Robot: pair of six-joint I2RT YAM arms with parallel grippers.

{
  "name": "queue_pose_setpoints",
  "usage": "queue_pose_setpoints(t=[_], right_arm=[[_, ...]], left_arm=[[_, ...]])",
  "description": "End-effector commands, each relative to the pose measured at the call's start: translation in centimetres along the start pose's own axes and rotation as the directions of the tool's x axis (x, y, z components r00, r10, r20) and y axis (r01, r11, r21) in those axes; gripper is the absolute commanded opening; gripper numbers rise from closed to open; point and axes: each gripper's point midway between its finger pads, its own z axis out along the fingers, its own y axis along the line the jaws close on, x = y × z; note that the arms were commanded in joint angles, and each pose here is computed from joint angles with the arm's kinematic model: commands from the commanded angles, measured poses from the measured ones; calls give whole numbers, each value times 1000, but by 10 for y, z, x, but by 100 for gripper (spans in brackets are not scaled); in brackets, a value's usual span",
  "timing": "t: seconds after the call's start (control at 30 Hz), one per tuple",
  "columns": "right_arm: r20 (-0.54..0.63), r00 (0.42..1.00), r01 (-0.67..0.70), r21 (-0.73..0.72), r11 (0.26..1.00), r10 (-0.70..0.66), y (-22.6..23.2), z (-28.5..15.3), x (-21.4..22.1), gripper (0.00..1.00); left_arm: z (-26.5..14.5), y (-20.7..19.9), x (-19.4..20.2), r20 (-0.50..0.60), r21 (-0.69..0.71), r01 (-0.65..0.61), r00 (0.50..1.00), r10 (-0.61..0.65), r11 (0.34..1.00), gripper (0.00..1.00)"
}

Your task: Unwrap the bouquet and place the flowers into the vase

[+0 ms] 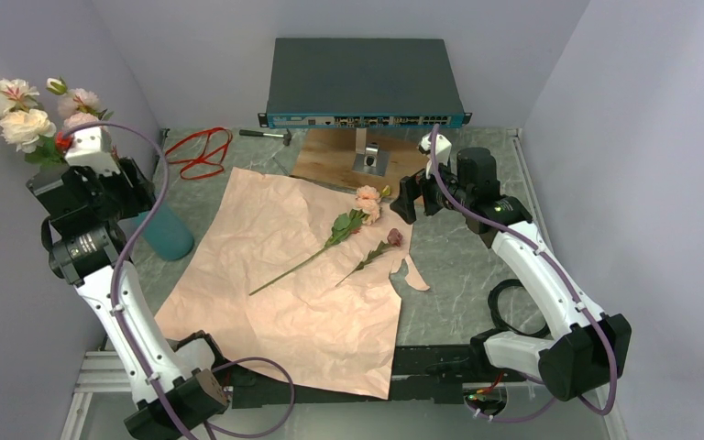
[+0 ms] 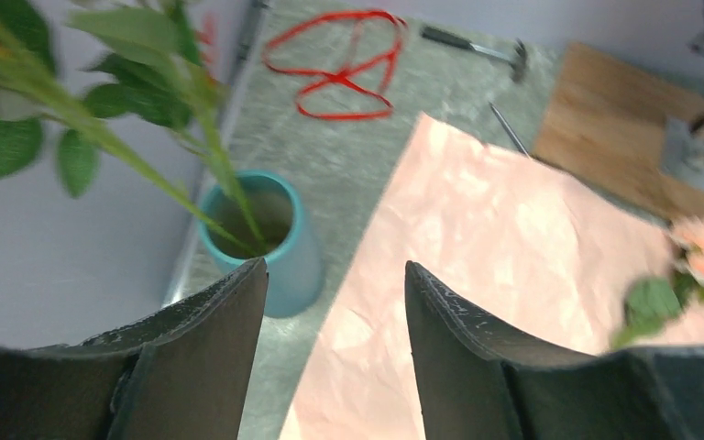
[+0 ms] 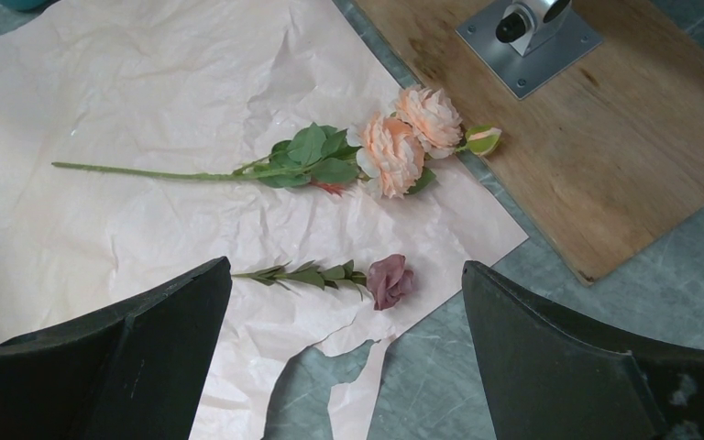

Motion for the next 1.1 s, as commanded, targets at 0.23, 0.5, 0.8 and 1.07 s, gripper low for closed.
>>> queue_pose_setpoints(t=[0.23, 0.5, 0.8, 1.07], right_arm=[[50, 999, 17, -10, 1000, -16, 4, -7, -11, 100], [52, 998, 23, 18, 1000, -23, 3, -14, -1, 100], [49, 998, 37, 70, 997, -41, 0, -29, 10, 100], [67, 997, 29, 125, 992, -38, -6, -43, 12, 100]], left_arm=[[-11, -79, 72, -235, 508, -100, 939, 250, 856, 69], [-1, -143, 126, -257, 720, -268, 754, 605, 640, 67], [17, -242, 180, -181, 874, -296, 536, 825, 384, 65], [15, -323, 239, -268, 915, -204, 335, 903, 347, 66]])
